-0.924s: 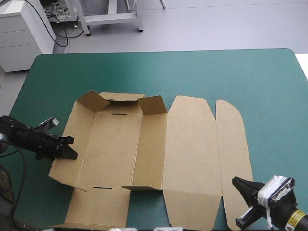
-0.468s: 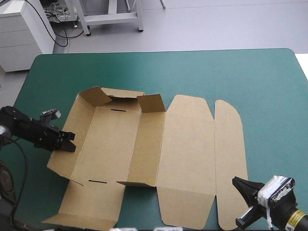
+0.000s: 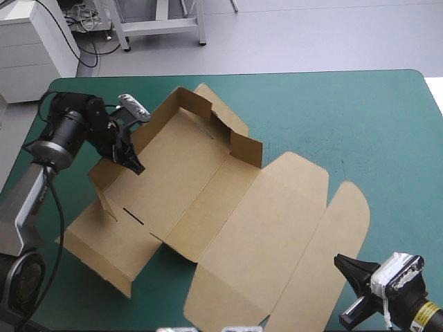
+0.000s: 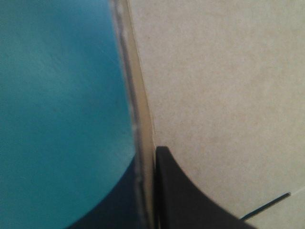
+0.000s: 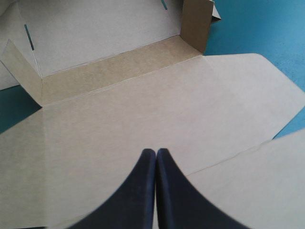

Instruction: Fold the box

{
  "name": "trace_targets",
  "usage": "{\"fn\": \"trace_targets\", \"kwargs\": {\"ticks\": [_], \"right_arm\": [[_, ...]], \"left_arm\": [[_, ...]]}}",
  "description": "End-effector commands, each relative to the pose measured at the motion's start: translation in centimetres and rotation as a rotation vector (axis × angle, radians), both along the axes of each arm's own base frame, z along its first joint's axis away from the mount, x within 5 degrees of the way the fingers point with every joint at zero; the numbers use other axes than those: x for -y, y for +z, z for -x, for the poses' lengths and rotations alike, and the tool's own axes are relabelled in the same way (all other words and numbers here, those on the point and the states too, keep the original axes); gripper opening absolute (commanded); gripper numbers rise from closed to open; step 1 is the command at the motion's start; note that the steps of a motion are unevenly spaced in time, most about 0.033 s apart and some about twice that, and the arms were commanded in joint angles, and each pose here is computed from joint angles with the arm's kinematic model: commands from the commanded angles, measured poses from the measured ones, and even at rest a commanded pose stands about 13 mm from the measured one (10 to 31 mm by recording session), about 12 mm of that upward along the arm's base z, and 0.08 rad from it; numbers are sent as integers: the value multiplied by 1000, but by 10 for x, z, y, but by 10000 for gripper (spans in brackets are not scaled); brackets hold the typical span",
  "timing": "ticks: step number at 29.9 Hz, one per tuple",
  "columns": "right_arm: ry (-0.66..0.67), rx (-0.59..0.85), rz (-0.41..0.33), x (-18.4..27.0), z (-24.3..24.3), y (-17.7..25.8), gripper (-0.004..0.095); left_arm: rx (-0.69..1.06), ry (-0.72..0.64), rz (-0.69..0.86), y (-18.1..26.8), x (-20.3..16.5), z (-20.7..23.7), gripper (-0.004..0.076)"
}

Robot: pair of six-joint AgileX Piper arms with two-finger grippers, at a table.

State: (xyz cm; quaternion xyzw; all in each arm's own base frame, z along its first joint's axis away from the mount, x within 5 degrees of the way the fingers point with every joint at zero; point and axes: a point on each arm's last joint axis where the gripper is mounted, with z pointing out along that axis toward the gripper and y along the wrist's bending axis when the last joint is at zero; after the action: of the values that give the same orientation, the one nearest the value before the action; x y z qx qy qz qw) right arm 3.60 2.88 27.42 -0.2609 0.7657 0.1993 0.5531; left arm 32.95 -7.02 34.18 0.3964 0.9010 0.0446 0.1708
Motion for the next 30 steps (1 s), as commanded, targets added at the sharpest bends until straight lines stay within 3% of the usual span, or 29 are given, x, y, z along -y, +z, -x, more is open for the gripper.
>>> {"fn": "trace_targets", "kwargs": {"ticks": [1,6,14,19,30], "right_arm": [[2,78,-52,-1,-1,15,-22],[2,78,-52,-1,-1,15,-22],[2,78,-52,-1,-1,15,-22],[2,78,-52,-1,-1,15,-21],[2,78,-52,-1,-1,15,-20]], "left_arm": [[124,-123,-167,36,25,18,-8],[250,-283,-316,43,66,29,-8],[552,-551,-362,59,135,50,-8],[598,-670,-391,54,163,71,-8],[765,-748,-565,-2,186,98,-8]]}}
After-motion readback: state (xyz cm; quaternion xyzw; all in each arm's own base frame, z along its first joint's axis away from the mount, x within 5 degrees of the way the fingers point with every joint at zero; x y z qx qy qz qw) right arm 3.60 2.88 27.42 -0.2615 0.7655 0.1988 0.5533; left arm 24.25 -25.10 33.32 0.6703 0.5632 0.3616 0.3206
